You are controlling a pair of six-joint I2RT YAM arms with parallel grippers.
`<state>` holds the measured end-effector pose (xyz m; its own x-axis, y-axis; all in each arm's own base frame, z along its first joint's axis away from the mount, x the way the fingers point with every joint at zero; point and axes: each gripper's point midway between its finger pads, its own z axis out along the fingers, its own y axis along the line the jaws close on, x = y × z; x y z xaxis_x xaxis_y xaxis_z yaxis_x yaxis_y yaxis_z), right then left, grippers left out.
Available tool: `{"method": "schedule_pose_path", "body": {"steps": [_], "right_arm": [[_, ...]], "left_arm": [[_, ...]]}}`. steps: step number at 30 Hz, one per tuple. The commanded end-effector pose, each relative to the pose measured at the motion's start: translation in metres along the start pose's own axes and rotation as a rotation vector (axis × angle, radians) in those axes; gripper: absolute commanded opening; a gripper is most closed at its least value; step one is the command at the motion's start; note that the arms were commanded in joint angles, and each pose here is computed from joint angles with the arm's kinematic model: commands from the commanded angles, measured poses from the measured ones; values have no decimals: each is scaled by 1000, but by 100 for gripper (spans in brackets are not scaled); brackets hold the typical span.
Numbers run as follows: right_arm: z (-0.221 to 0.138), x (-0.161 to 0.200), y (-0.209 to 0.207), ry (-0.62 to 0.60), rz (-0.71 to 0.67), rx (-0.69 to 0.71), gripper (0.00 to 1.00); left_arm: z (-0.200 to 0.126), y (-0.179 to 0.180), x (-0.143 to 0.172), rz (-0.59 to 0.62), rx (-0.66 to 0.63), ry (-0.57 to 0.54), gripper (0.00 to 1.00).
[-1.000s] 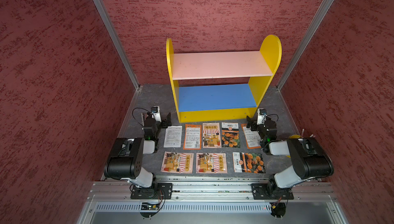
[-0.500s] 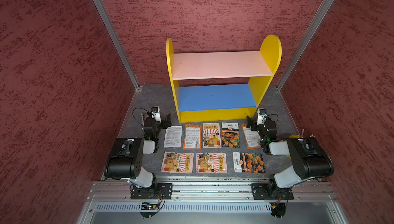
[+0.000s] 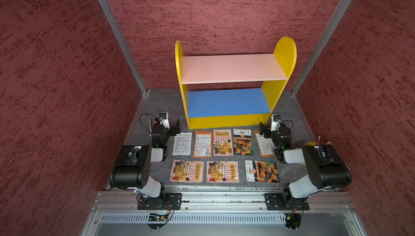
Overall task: Take the seed bag off the shelf
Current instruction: Reset both arms
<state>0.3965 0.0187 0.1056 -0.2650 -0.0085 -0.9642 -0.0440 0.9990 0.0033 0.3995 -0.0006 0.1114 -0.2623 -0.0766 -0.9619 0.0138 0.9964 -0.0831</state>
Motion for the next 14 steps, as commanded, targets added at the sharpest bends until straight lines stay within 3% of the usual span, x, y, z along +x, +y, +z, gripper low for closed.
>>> {"method": "schedule_pose_path", "body": {"steps": [1,14], "right_arm": [[2,-13,-4,-39,1,14,98],[2,-14,-4,-40,1,16,98]], "left_arm": [[1,3,-5,7,-10,-13,100],[1,3,-5,9,-10,-13,100]]}}
